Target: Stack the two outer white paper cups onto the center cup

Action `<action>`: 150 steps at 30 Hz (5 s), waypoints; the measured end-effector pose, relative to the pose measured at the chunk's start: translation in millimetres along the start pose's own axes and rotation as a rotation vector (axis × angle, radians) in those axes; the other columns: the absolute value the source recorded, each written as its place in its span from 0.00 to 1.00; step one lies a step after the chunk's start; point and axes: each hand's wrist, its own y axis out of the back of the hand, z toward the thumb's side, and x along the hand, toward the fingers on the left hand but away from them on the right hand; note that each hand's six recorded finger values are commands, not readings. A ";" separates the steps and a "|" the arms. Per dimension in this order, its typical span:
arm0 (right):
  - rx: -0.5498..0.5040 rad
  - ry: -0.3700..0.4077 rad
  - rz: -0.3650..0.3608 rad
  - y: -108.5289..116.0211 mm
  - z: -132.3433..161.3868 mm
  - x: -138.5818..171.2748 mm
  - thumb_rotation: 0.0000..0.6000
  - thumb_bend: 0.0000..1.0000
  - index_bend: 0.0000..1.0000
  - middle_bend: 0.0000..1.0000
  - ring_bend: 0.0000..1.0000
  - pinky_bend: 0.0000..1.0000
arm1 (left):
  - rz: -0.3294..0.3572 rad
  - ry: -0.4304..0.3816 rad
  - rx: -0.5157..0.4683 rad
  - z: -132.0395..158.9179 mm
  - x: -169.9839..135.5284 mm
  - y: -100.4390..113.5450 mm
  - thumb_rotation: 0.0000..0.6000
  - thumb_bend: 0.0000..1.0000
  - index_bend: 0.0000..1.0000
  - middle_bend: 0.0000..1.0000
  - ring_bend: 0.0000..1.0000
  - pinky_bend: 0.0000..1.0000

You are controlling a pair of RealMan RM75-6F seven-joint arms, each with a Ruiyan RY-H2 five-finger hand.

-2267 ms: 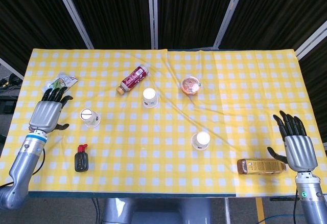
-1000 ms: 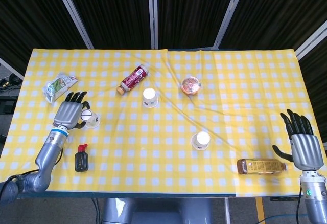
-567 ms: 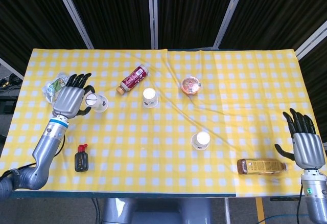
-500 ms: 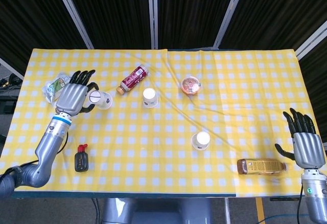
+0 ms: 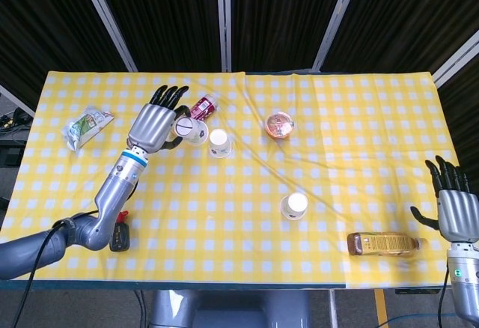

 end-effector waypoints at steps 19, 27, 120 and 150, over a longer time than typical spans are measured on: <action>-0.005 -0.008 0.001 -1.0 -1.9 -1.4 1.00 0.10 0.09 0.00 0.00 0.00 | -0.043 -0.027 -0.005 28.1 30.8 -24.1 1.00 0.36 0.42 0.00 0.00 0.00; -0.020 -0.014 -0.005 2.0 -4.6 -2.1 1.00 0.10 0.09 0.00 0.00 0.00 | -0.057 -0.034 0.014 37.3 42.8 -28.1 1.00 0.36 0.40 0.00 0.00 0.00; -0.073 0.372 0.436 -79.9 228.1 -22.3 1.00 0.15 0.31 0.00 0.00 0.01 | 0.068 0.234 -0.038 -107.7 -245.0 -10.6 1.00 0.00 0.00 0.00 0.00 0.00; -0.122 0.369 0.319 -58.2 242.4 -43.8 1.00 0.18 0.47 0.05 0.00 0.08 | 0.074 0.235 -0.056 -110.1 -245.2 -8.4 1.00 0.00 0.00 0.00 0.00 0.00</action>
